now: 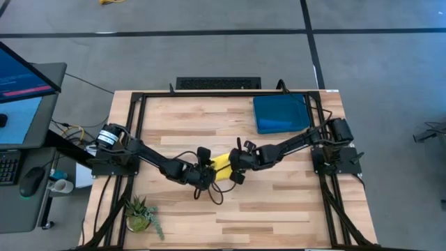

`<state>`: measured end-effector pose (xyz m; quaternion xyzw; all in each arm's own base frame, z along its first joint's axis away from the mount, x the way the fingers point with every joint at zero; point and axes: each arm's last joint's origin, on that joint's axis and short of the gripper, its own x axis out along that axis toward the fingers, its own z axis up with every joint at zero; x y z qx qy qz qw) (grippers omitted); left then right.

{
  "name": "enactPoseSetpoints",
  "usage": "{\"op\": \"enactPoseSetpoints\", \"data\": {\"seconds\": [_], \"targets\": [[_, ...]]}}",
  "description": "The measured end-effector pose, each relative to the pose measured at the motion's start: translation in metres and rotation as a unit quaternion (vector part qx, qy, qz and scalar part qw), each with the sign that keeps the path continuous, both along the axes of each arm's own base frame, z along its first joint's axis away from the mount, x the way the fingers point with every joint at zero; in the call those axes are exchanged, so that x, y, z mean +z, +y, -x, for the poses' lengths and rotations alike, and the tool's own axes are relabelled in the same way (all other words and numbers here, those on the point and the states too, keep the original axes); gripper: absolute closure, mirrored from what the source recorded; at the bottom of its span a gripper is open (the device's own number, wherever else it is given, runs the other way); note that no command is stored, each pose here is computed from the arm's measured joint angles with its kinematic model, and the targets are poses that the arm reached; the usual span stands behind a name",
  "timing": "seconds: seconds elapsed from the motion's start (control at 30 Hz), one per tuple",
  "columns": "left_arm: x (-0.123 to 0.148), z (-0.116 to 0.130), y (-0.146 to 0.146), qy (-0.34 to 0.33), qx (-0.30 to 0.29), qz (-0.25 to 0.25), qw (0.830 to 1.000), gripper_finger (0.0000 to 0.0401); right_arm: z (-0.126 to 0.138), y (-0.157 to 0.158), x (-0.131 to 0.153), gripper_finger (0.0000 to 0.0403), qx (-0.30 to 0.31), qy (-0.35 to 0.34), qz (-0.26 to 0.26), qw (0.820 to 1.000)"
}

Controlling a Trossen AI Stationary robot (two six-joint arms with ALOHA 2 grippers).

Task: Roll microfiber towels into tight, uniform cylinder then place into a basket
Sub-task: Roll the yellow microfiber cloth

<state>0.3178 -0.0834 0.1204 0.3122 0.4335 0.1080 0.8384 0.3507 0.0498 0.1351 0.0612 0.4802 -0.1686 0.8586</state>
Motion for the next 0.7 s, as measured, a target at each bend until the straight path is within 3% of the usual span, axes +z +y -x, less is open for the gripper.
{"op": "enactPoseSetpoints", "data": {"seconds": [0.33, 0.7], "targets": [[0.01, -0.008, -0.016, -0.077, -0.024, 0.026, 0.996, 0.0287, -0.001, -0.006, 0.0, 0.0285, -0.027, -0.005, -0.009, 1.0], [0.009, -0.008, -0.017, -0.079, -0.019, 0.049, 0.995, 0.0287, 0.0, -0.011, -0.001, 0.0285, -0.043, 0.0, -0.015, 0.999]]}}
